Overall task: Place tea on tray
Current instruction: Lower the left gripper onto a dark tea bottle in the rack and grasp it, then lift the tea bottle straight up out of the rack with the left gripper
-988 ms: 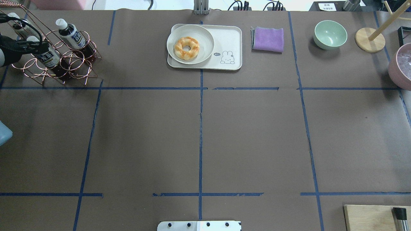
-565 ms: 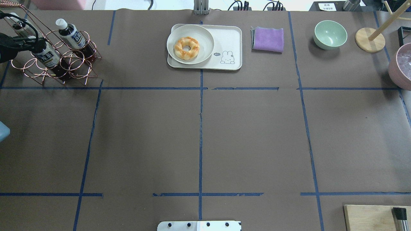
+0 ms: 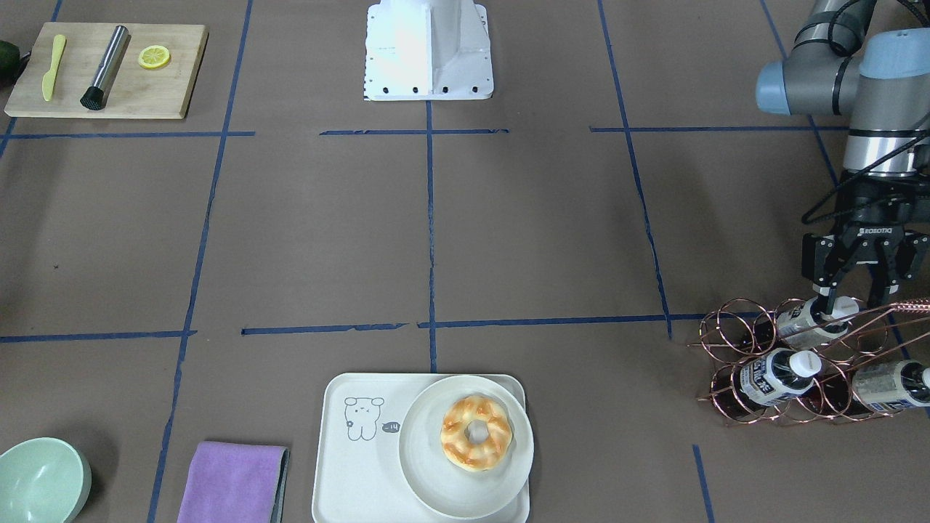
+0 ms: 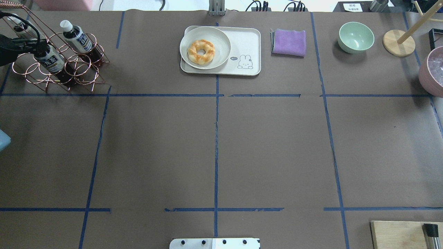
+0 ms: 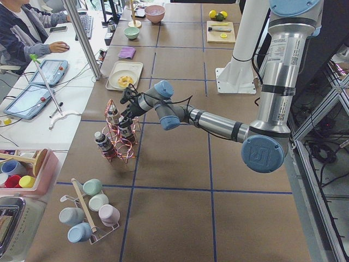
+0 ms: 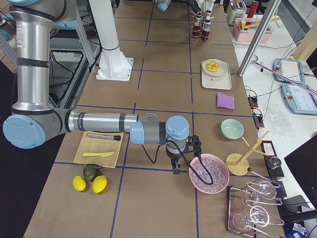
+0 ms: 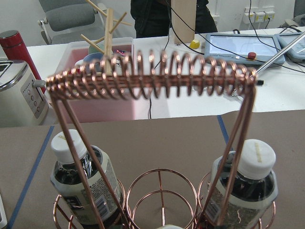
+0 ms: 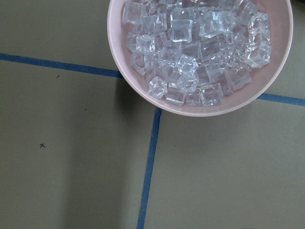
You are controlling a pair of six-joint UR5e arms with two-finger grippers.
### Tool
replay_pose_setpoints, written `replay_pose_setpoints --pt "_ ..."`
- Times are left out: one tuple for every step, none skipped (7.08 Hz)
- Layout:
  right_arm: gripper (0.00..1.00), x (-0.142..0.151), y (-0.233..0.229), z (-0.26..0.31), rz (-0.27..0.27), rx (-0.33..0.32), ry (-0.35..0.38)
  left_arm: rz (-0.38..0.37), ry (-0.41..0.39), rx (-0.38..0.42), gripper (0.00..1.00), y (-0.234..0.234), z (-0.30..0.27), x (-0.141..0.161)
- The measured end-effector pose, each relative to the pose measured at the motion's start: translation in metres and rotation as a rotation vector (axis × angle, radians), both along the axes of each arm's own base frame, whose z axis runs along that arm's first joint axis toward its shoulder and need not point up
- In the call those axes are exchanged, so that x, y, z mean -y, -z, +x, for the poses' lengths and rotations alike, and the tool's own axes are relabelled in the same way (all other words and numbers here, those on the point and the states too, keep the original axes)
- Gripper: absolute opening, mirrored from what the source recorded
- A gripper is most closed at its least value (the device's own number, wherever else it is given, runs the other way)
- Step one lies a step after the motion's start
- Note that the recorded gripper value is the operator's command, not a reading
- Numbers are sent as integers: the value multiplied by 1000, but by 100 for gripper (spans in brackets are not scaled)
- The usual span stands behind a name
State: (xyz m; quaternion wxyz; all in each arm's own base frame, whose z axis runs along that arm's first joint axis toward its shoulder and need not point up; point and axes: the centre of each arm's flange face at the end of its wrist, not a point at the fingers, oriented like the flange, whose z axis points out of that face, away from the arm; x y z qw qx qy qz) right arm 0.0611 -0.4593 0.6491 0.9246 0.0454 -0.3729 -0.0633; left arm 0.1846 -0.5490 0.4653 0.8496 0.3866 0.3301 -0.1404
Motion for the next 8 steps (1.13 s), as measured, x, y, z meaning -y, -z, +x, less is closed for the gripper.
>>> replay_pose_setpoints --pt "100 0 0 0 0 0 0 -2 0 1 60 -1 1 1" --pt "100 0 0 0 0 0 0 -2 -1 1 54 -1 2 3" --pt "100 0 1 0 1 0 0 -2 -1 1 37 -1 3 4" --pt "100 0 1 0 2 0 0 1 -1 -1 17 -1 3 4" --pt "100 0 3 0 5 2 -1 7 -2 -3 8 1 3 3" --pt "100 0 6 0 10 3 -1 14 -2 -5 5 3 2 3" --pt "100 0 7 0 12 3 -1 21 -1 -9 4 7 1 3" --pt "100 0 8 0 12 4 -1 28 6 -13 4 11 -3 5"
